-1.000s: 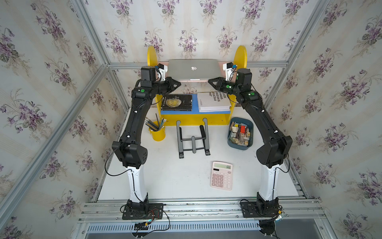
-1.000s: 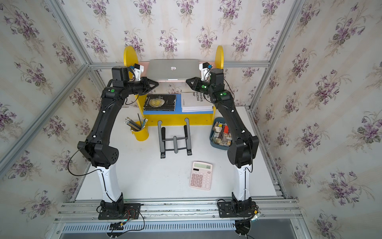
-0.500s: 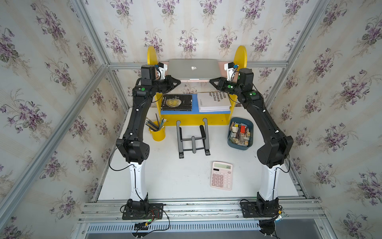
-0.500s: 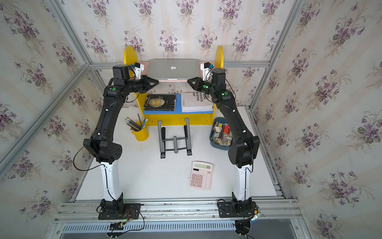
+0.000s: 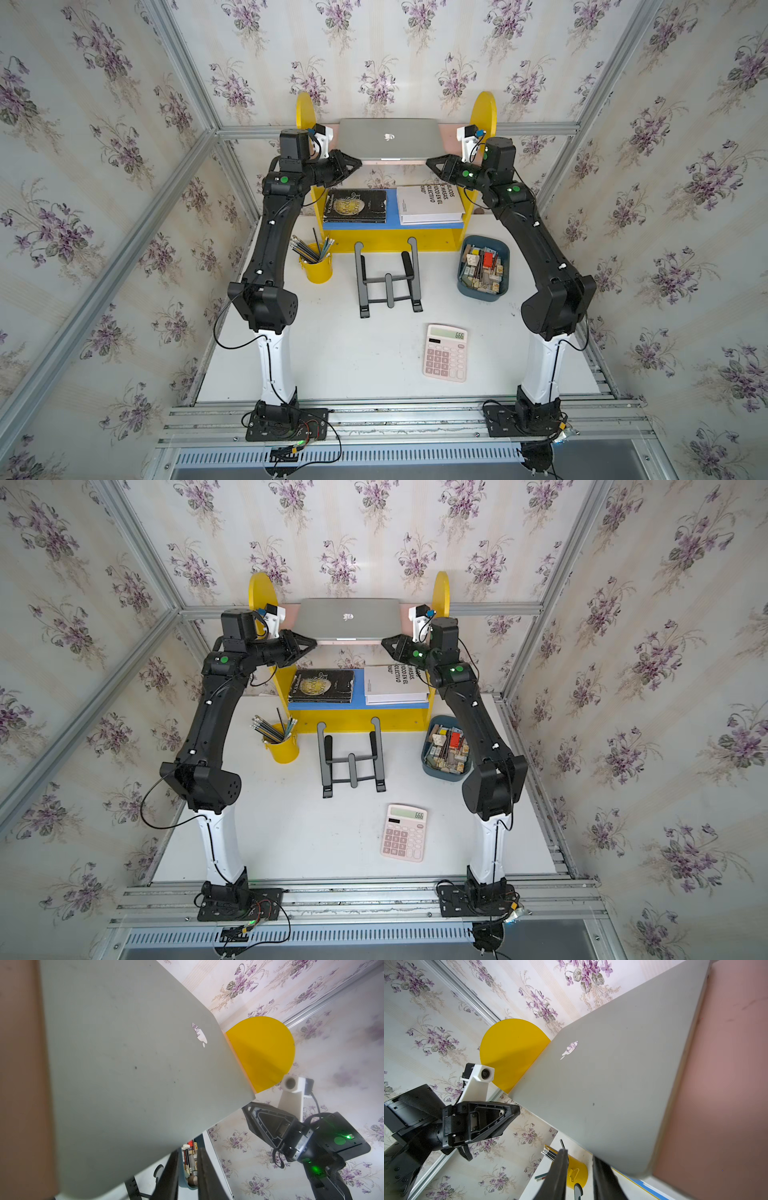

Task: Close the laptop lid and set it aside
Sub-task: Place the laptop on the shelf, then reset both arms

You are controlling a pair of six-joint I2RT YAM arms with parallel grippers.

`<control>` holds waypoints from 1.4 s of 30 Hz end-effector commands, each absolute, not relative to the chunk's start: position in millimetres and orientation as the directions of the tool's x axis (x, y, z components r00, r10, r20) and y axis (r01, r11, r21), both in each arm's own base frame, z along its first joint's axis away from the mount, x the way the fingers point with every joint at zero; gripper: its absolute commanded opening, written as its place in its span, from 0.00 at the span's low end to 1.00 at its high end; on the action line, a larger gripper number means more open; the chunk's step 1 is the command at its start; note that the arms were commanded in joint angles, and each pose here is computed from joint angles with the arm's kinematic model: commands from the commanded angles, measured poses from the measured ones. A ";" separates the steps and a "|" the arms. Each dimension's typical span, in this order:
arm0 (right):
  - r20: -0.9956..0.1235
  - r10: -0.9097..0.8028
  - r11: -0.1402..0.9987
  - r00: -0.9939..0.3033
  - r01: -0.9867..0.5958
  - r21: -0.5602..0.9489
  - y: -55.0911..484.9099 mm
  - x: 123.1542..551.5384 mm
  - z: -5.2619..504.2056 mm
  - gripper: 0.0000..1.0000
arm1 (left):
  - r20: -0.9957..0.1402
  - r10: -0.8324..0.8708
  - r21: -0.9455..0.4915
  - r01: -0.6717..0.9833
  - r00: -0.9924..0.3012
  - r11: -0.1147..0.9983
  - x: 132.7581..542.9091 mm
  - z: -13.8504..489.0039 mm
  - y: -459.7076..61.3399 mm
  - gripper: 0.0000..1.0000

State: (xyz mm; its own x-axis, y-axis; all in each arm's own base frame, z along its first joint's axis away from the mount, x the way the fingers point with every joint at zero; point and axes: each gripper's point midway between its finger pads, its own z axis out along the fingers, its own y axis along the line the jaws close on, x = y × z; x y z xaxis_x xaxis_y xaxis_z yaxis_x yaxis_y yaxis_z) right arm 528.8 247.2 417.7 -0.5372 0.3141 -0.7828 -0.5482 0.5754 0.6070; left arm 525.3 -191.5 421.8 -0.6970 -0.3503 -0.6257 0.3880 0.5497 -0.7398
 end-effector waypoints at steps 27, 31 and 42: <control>-0.902 0.314 0.676 -0.295 -0.597 0.431 176.4 392.1 397.3 0.66 | -0.807 -0.359 -0.575 0.485 -0.470 0.659 388.5 404.1 -151.3 0.62; -0.920 0.300 0.711 -0.251 -0.584 0.391 166.4 376.5 384.7 0.74 | -0.825 -0.352 -0.548 0.475 -0.442 0.689 370.9 391.8 -143.4 0.70; -0.965 0.229 0.833 -0.126 -0.488 0.261 133.0 347.4 345.9 1.00 | -0.856 -0.369 -0.506 0.441 -0.362 0.742 341.0 356.5 -124.1 0.83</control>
